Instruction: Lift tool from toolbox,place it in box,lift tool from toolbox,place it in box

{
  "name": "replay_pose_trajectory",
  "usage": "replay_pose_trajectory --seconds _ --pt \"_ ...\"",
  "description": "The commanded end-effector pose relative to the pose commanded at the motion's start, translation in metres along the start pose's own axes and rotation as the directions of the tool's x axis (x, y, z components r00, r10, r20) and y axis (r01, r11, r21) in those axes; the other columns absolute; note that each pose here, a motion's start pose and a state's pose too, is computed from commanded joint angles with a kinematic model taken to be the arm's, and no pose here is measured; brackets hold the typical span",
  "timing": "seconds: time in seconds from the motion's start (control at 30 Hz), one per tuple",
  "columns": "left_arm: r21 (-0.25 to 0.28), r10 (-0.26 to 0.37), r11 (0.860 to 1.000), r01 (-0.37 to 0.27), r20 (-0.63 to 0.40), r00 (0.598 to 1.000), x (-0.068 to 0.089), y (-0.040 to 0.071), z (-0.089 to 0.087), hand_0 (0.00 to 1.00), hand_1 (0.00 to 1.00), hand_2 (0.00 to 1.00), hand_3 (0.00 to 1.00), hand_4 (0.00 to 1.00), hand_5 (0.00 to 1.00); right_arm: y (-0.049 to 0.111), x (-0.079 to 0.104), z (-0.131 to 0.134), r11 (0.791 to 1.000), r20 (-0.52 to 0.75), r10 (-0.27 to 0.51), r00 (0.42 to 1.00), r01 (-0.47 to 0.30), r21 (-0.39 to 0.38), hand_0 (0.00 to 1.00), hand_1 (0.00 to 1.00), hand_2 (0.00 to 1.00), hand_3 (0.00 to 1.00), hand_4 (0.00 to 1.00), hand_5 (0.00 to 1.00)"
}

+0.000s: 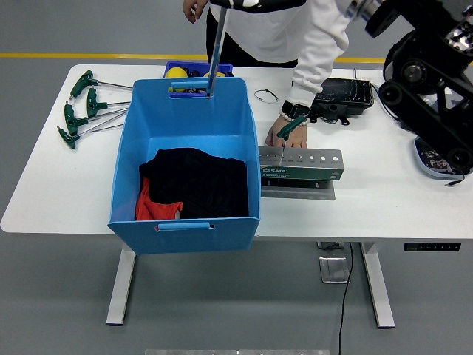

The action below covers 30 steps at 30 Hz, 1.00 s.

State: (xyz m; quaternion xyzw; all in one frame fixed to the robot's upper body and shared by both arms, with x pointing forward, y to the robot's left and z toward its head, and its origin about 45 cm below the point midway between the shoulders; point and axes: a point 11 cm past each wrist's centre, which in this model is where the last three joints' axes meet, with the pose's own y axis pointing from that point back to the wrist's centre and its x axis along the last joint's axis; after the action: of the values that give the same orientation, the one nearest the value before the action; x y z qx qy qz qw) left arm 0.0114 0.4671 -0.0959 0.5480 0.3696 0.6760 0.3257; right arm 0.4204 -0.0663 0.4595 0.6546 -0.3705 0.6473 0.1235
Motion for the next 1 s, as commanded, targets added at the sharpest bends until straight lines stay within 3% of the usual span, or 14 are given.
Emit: replay_pose_trajectory --seconds 0.13,0.23,0.5,0.63,0.77,1.0 --pt "-0.052 -0.047 0.998 0.047 -0.003 0.999 -0.010 0.001 0.019 0.738 0.709 0.765 0.773 0.778 0.732 -0.005 -0.028 -0.031 0.995 0.002 -0.070 0.998 0.070 0.075 0.002 0.002 0.002 0.002 0.998 0.876" --pt "-0.039 -0.036 0.999 0.037 0.025 0.999 -0.015 0.003 0.025 0.738 0.725 0.762 0.771 0.778 0.731 -0.005 -0.048 -0.043 0.988 -0.011 -0.115 0.993 0.116 0.101 0.002 0.002 0.002 0.002 0.998 0.875" --pt "-0.058 -0.027 0.998 0.026 -0.019 0.999 -0.020 0.004 0.034 0.741 0.750 0.774 0.776 0.778 0.730 -0.009 -0.063 -0.047 0.985 -0.015 -0.139 0.990 0.140 0.104 0.002 0.002 0.002 0.002 0.998 0.875" --pt "-0.050 -0.021 0.999 0.020 -0.020 1.000 -0.020 0.004 0.030 0.745 0.748 0.774 0.777 0.777 0.727 -0.009 -0.070 -0.050 0.983 -0.006 -0.150 0.989 0.150 0.105 0.002 0.002 0.002 0.002 0.998 0.874" --pt "-0.040 -0.017 0.999 0.016 -0.022 1.000 -0.019 0.004 0.024 0.745 0.748 0.774 0.777 0.777 0.727 -0.006 -0.091 -0.056 0.976 0.014 -0.190 0.982 0.188 0.113 0.002 0.002 0.002 0.002 0.998 0.874" --pt "-0.054 -0.027 0.998 0.025 -0.020 0.999 -0.023 0.005 0.038 0.746 0.757 0.777 0.777 0.777 0.728 0.001 -0.131 -0.053 0.957 0.007 -0.275 0.962 0.273 0.097 0.002 0.002 0.002 0.002 0.998 0.875"
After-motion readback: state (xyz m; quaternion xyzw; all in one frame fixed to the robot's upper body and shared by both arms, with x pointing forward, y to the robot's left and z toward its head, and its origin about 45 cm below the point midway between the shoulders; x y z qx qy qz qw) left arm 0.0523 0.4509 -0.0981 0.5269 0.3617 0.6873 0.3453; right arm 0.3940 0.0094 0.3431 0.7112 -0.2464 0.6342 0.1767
